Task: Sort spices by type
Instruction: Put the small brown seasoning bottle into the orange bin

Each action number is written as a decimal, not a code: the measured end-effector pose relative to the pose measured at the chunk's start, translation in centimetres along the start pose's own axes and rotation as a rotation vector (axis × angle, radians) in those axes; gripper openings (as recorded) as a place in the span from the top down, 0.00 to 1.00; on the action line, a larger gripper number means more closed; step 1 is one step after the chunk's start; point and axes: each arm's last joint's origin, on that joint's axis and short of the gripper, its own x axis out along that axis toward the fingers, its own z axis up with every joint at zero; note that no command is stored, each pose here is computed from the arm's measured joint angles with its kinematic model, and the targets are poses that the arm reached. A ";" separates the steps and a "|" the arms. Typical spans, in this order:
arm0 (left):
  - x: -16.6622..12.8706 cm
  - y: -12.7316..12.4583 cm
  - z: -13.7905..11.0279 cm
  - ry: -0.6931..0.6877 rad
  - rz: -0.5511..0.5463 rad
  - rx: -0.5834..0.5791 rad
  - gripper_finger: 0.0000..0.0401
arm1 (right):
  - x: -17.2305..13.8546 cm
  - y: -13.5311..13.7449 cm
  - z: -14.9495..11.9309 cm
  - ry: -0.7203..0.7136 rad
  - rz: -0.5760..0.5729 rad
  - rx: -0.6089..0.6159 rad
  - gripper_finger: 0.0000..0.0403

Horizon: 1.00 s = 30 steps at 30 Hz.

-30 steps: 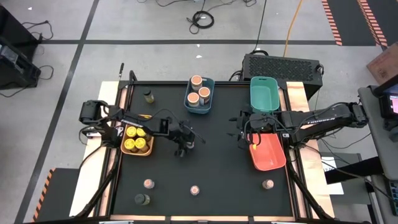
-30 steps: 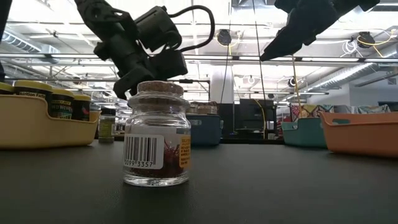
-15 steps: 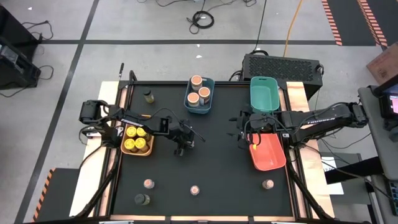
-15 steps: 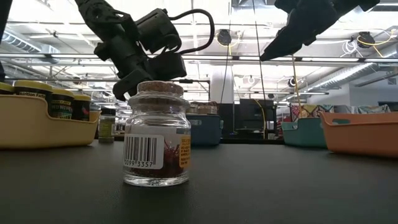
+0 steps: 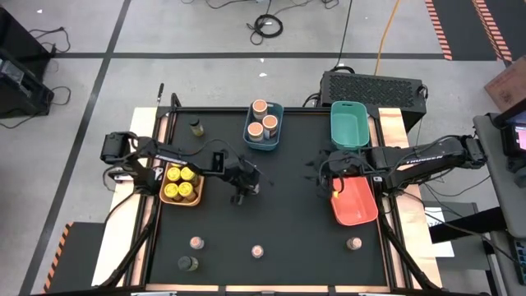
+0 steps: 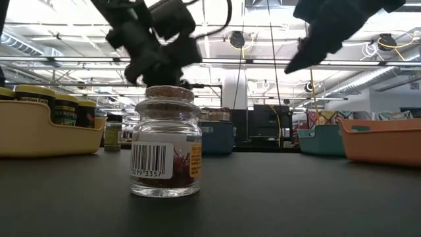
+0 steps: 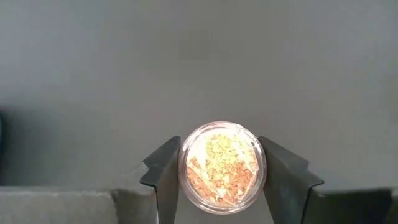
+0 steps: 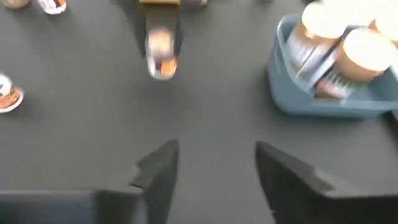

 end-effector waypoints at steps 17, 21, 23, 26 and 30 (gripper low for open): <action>-3.5 1.4 7.1 -0.372 0.058 0.083 0.56 | -3.7 -0.9 -4.2 0.401 0.031 0.316 0.99; -3.6 1.4 7.3 -0.398 0.057 0.104 0.56 | -2.3 -0.7 -4.5 0.360 0.103 0.293 1.00; -3.6 1.6 7.3 -0.400 0.062 0.099 0.56 | -1.5 -0.6 -4.7 0.373 0.111 0.289 1.00; -3.8 1.9 7.4 -0.422 0.071 0.094 0.56 | -0.2 -0.7 -5.7 0.426 0.085 0.289 1.00; -3.3 1.9 7.4 -0.421 0.072 0.091 0.56 | 1.3 -0.7 -6.5 0.455 0.067 0.283 1.00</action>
